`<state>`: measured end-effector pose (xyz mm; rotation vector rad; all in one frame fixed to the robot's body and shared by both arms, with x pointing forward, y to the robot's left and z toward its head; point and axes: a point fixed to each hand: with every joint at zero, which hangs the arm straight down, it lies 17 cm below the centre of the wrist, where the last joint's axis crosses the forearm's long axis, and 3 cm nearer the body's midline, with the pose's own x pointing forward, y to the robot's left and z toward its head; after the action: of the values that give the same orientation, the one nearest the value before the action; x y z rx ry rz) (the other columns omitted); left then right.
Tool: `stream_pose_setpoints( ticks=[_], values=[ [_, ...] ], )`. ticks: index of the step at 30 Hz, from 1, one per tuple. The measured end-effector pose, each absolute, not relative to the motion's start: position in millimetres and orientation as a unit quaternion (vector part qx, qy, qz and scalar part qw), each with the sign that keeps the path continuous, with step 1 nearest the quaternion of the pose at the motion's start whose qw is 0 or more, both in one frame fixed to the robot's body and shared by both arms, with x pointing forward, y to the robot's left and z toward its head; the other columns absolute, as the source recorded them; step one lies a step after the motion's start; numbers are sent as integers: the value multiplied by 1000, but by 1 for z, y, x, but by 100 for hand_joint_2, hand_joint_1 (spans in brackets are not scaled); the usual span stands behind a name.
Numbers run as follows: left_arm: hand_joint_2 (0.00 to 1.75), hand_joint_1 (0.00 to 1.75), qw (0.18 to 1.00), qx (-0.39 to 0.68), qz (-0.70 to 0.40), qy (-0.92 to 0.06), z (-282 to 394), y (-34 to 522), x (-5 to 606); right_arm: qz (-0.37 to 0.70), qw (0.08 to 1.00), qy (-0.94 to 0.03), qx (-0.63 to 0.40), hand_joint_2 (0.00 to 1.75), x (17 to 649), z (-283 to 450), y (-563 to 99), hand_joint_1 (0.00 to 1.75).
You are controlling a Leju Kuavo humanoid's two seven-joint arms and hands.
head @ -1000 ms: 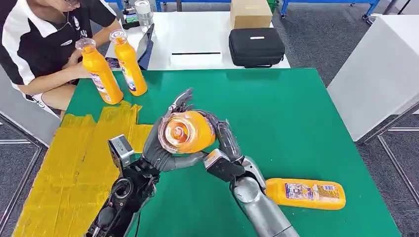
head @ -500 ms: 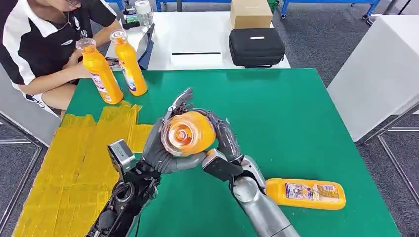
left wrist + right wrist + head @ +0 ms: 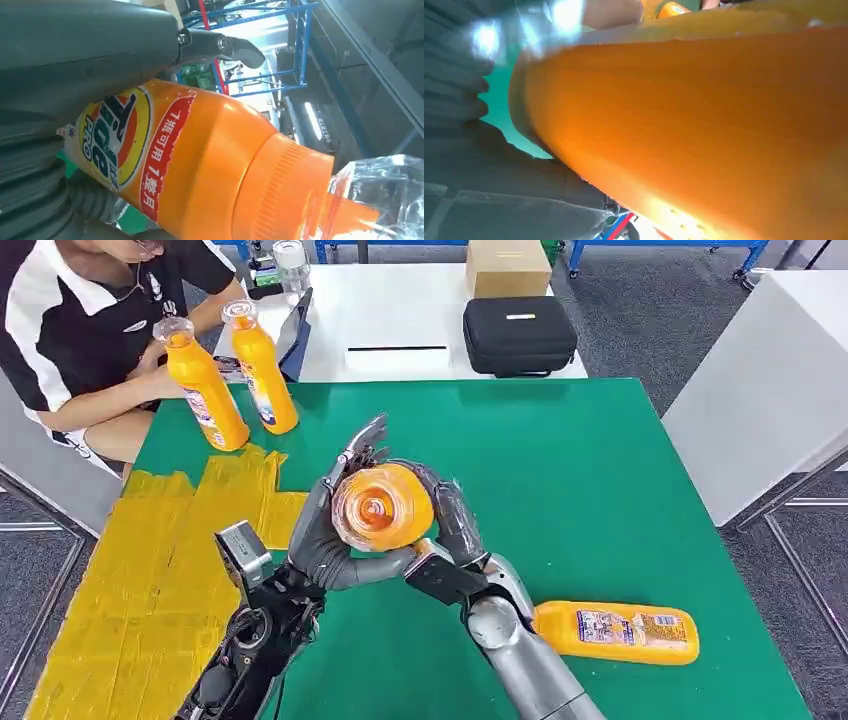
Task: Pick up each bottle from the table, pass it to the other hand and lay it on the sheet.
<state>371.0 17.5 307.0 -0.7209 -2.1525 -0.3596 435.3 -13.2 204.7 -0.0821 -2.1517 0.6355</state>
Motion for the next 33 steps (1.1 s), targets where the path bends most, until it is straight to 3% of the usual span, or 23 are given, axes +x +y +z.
stream_pose_setpoints(
  ticks=[3,4,5,6,7,18,19,20,21,23,24,33],
  values=[
    [175,2,409,-286,-143,-855,307,17,371,256,434,-863,-33,175,435,204,-13,175],
    [175,51,409,-286,-141,-855,307,18,371,257,434,-863,-32,175,436,204,-12,175],
    [175,122,411,-285,-136,-855,308,19,373,260,435,-861,-29,175,436,203,-11,175],
    [175,157,412,-285,-133,-855,308,20,373,262,436,-861,-27,175,435,203,-10,175],
    [175,175,413,-283,-130,-856,308,21,374,265,437,-859,-24,175,435,202,-7,175],
    [175,175,420,-277,-115,-857,302,28,376,298,445,-845,-4,175,427,187,9,175],
    [175,169,421,-276,-114,-857,301,29,376,301,445,-843,-2,175,426,185,11,175],
    [175,147,423,-274,-113,-856,300,29,377,305,446,-841,-1,175,425,183,13,175],
    [175,145,425,-271,-111,-857,299,31,377,309,448,-839,0,175,424,181,14,175],
    [175,150,428,-266,-111,-857,296,33,378,316,450,-835,3,175,423,176,18,175],
    [175,175,430,-263,-111,-857,294,34,378,319,451,-834,3,175,423,175,19,175],
    [175,175,436,-254,-116,-856,287,35,379,333,459,-823,8,175,419,161,24,175]
  ],
)
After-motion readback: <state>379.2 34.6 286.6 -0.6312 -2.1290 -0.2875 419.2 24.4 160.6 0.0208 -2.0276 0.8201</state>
